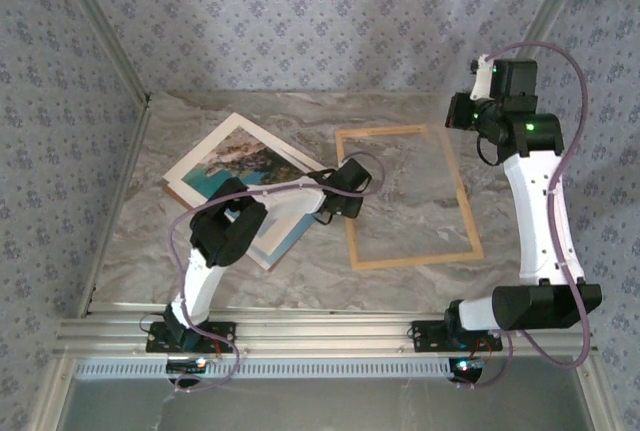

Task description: Put the photo into the frame

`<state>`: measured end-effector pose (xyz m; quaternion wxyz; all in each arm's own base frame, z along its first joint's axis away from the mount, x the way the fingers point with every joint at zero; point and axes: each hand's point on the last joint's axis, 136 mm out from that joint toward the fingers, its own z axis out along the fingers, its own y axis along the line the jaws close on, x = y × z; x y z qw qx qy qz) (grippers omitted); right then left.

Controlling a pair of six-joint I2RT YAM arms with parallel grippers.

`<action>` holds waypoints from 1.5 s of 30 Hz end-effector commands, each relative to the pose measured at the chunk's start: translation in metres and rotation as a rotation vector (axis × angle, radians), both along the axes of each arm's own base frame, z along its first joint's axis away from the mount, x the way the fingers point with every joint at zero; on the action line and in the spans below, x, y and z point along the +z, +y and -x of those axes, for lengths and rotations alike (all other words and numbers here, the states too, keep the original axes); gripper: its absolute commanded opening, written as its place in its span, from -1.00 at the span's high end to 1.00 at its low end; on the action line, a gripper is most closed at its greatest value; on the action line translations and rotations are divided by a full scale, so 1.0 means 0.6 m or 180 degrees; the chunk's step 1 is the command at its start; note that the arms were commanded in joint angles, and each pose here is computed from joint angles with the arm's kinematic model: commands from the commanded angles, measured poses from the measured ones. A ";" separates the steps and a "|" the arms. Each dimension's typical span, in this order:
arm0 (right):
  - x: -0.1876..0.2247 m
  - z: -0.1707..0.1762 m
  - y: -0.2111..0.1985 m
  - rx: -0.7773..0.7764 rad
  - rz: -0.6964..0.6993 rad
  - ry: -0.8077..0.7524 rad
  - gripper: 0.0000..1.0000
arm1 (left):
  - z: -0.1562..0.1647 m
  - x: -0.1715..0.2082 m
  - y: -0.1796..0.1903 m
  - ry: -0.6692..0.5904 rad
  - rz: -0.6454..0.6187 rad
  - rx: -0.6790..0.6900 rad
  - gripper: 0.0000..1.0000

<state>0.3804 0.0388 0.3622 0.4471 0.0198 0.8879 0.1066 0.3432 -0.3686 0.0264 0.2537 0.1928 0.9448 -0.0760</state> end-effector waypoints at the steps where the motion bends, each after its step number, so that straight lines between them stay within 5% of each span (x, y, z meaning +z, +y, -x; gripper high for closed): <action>1: -0.005 0.003 0.043 0.0252 -0.0229 0.0035 1.00 | 0.020 -0.012 0.065 0.0110 -0.0141 0.0230 -0.08; 9: -0.027 0.019 0.139 0.0892 -0.0618 0.0188 1.00 | 0.035 -0.020 0.161 0.0136 -0.0062 0.0652 -0.01; 21: 0.023 0.036 0.169 0.1050 -0.0765 0.0092 1.00 | 0.048 0.019 0.141 0.0253 0.0601 0.0714 -0.04; 32: 0.004 0.032 0.148 0.0916 -0.0584 0.0156 1.00 | 0.041 -0.015 0.139 0.0324 0.0497 0.0835 0.30; 45: 0.002 0.005 0.151 0.0914 -0.0599 0.0108 1.00 | 0.032 -0.021 0.111 0.0132 0.0738 0.1487 0.70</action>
